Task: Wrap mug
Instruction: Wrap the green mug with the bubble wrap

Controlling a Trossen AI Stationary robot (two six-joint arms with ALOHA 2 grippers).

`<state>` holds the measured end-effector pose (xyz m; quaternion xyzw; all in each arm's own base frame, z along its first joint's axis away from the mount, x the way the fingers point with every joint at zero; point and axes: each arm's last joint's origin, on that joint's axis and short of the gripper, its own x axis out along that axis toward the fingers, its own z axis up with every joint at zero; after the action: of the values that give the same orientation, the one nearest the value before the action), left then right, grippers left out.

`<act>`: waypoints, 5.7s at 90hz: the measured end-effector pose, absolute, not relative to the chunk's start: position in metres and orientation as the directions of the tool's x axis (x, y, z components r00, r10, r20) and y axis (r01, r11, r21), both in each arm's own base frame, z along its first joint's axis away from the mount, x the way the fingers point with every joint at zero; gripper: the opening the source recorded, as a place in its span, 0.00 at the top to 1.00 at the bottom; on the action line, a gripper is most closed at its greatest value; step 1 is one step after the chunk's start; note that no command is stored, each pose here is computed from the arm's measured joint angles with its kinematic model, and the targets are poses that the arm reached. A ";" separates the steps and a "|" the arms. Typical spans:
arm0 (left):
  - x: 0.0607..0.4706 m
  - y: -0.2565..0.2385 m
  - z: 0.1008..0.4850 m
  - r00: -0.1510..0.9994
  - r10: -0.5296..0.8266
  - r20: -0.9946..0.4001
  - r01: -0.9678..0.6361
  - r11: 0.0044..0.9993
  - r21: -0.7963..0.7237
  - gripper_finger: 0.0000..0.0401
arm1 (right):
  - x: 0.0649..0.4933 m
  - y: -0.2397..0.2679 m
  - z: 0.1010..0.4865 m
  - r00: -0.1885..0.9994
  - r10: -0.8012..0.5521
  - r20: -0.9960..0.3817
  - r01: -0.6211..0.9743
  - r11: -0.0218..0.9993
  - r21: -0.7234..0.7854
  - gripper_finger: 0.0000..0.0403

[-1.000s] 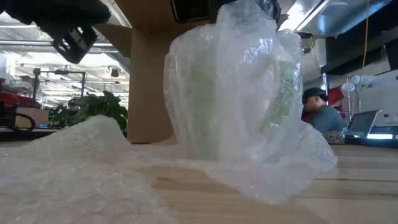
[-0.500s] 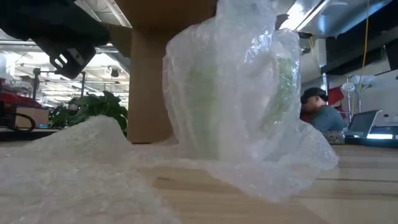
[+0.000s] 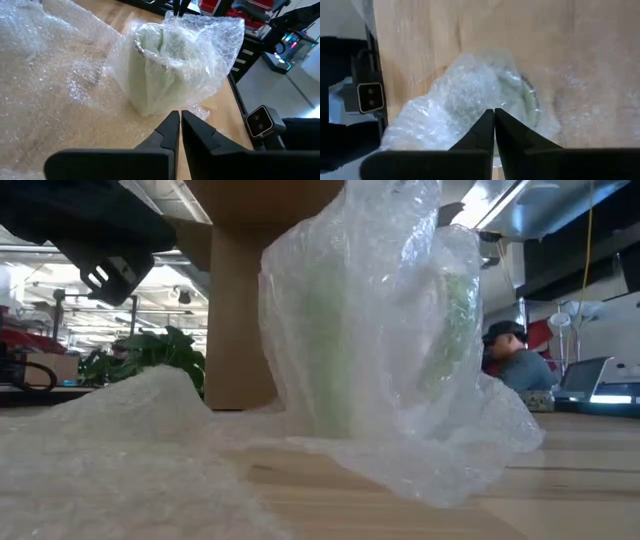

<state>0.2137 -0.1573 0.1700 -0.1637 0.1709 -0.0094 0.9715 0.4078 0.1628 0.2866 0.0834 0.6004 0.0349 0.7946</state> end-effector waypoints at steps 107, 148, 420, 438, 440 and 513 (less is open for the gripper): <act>0.205 -0.171 0.176 0.953 -0.132 -0.272 0.034 0.941 -0.338 1.00 | 0.406 0.190 0.255 0.274 0.140 -0.952 -0.003 0.990 0.144 1.00; 0.204 -0.172 0.175 0.951 -0.135 -0.279 0.028 0.934 -0.356 1.00 | 0.422 0.162 0.181 0.183 0.280 -0.942 0.001 0.959 0.285 1.00; 0.203 -0.173 0.173 0.945 -0.136 -0.296 0.020 0.931 -0.366 1.00 | 0.401 0.183 0.265 0.248 0.010 -0.969 0.002 1.000 0.011 0.70; 0.203 -0.173 0.173 0.945 -0.136 -0.296 0.020 0.931 -0.365 1.00 | 0.401 0.182 0.278 0.266 0.027 -0.964 0.015 0.999 0.032 0.70; 0.203 -0.173 0.173 0.945 -0.136 -0.296 0.020 0.931 -0.365 1.00 | 0.401 0.182 0.280 0.275 0.027 -0.961 0.016 0.999 0.032 0.70; 0.203 -0.173 0.174 0.946 -0.137 -0.296 0.019 0.929 -0.369 1.00 | 0.416 0.180 0.255 0.272 -0.089 -0.958 -0.066 0.992 -0.111 0.70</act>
<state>0.2028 -0.1729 0.1736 -0.1836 0.1601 -0.0401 0.9690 0.4157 0.1798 0.2552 -0.0643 0.6033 -0.0070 0.7949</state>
